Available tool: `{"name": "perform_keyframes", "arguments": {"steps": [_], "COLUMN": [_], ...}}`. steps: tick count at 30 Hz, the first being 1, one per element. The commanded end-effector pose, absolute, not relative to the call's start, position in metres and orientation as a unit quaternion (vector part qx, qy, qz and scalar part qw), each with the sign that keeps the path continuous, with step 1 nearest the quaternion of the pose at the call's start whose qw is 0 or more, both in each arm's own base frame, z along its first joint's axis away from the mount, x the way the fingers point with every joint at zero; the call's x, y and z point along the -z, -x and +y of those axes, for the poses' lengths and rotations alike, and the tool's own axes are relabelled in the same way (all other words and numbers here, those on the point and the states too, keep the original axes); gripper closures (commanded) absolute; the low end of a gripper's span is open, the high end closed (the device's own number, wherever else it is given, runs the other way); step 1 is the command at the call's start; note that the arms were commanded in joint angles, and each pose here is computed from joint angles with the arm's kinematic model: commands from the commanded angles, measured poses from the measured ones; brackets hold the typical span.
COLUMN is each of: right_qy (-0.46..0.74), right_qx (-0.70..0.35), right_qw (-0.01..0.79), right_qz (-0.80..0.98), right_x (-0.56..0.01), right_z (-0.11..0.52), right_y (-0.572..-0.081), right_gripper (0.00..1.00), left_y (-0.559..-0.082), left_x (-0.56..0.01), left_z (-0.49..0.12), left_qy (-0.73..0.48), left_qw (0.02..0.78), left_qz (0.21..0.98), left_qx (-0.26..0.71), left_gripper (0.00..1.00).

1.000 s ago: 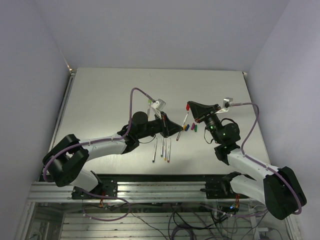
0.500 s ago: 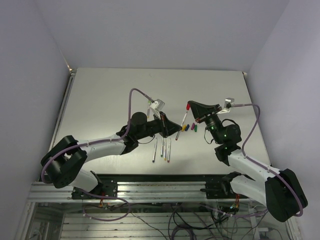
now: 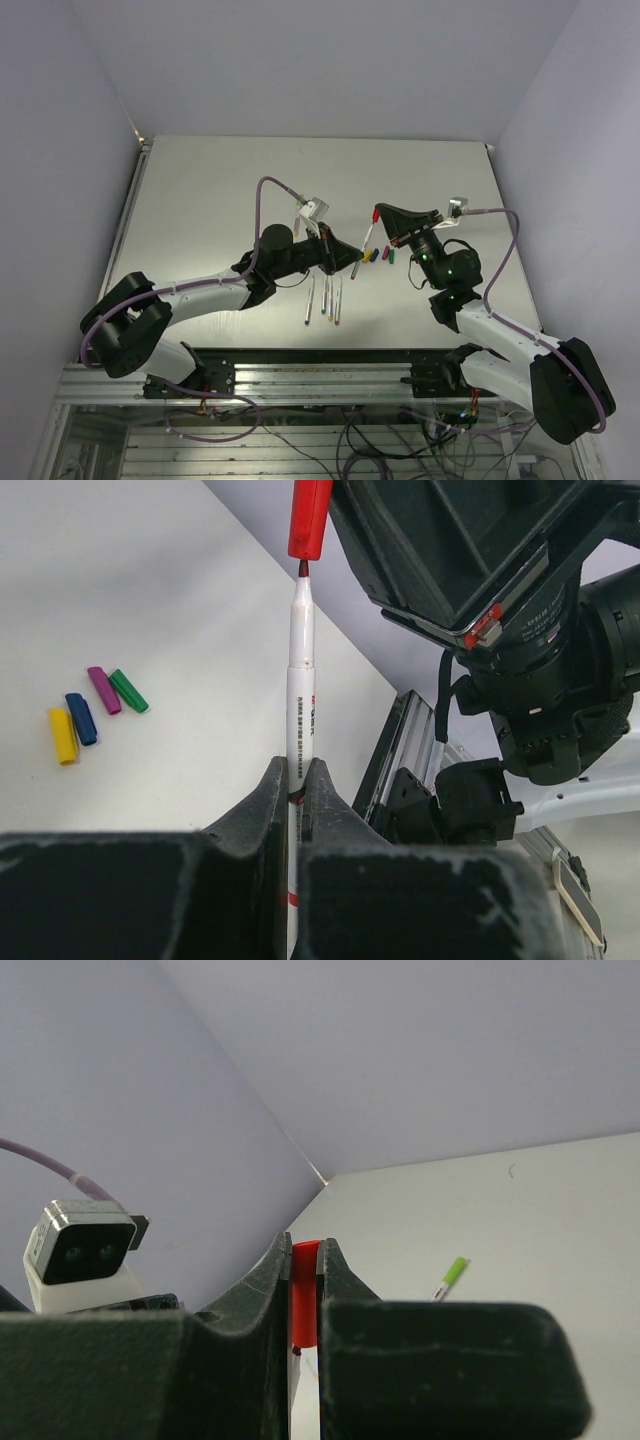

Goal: Insert the pens into the pen caps

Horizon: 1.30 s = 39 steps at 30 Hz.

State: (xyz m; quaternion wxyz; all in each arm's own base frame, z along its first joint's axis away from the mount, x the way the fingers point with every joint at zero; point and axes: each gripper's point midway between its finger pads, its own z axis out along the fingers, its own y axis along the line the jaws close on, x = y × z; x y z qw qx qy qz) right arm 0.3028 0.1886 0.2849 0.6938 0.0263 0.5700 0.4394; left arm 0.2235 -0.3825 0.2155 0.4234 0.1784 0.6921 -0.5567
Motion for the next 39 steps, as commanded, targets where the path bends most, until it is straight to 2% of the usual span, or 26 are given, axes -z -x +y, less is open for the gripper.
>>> {"name": "perform_keyframes", "arguments": {"steps": [1,11,23,39], "right_qy": [-0.028,-0.027,-0.009,0.036], "right_qx": [-0.444,-0.457,-0.495,-0.440], "right_qw": [0.697,0.683,0.640,0.584], "right_qz": [0.563,0.570,0.587,0.681], "right_x": [-0.287,-0.280,-0.264,-0.211], "right_z": [0.189,0.197,0.220,0.240], "right_y": [-0.300,-0.298,-0.280,-0.269], "right_gripper": [1.00,1.00,1.00,1.00], "left_y": [-0.224,-0.226,-0.235,-0.259], "left_x": [-0.231,-0.232,-0.250,-0.286], "left_z": [-0.380,-0.379,-0.372,-0.354], "left_qy": [-0.179,-0.171,-0.145,-0.107], "left_qw": [0.450,0.456,0.498,0.578], "left_qz": [0.671,0.668,0.643,0.613], "left_qx": [0.562,0.563,0.564,0.529], "left_gripper": [0.93,0.93,0.93,0.93]}}
